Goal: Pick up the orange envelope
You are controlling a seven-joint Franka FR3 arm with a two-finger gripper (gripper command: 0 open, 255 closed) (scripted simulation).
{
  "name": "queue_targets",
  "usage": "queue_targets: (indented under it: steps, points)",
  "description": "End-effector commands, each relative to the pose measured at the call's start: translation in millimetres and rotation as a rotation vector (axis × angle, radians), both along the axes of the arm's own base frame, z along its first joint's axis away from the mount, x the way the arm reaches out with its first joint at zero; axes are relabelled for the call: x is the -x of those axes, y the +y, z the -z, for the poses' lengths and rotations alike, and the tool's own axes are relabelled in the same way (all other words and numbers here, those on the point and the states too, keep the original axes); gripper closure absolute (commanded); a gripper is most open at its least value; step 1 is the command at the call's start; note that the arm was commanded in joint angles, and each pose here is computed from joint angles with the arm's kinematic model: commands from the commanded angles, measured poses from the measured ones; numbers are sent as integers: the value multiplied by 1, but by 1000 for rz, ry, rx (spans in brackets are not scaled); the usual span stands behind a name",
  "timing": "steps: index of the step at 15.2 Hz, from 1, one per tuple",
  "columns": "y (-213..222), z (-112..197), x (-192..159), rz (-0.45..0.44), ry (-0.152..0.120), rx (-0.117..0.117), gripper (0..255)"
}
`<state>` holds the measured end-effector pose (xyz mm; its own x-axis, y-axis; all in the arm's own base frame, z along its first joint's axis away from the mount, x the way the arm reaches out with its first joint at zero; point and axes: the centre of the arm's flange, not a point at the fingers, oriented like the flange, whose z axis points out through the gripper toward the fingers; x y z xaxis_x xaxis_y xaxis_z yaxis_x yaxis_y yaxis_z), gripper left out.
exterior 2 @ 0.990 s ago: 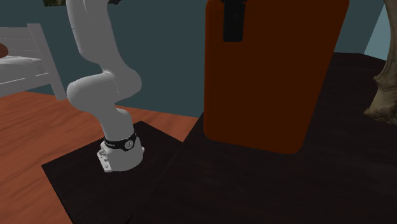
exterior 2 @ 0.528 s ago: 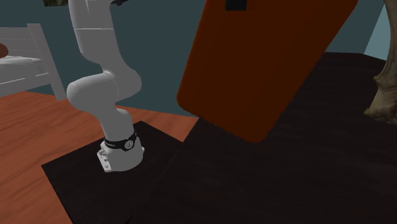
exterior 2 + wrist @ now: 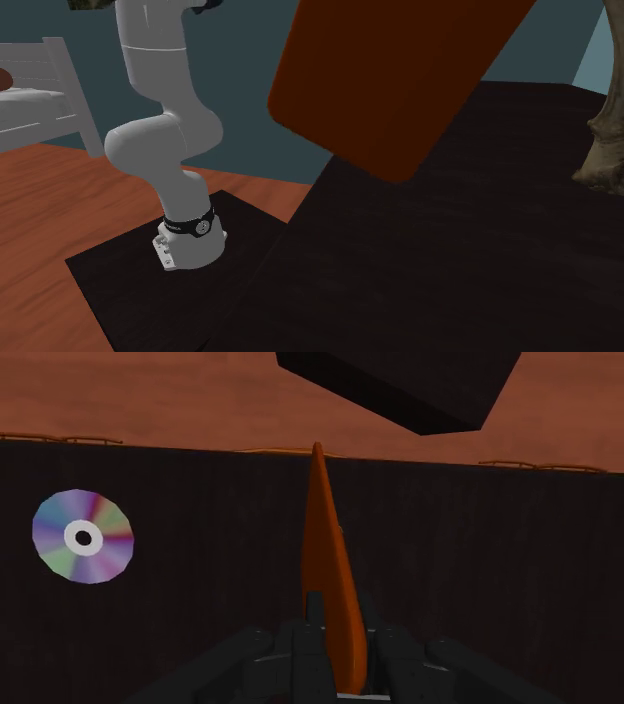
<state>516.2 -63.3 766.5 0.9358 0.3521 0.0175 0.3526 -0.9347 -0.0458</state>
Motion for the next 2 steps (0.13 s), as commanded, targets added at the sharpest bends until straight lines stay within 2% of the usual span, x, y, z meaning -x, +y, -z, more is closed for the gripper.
queue_targets:
  steps: [1, 2]
  points:
    - [0, -6, 2, 0, 0, 0, 255]
    - [0, -6, 2, 0, 0, 0, 255]
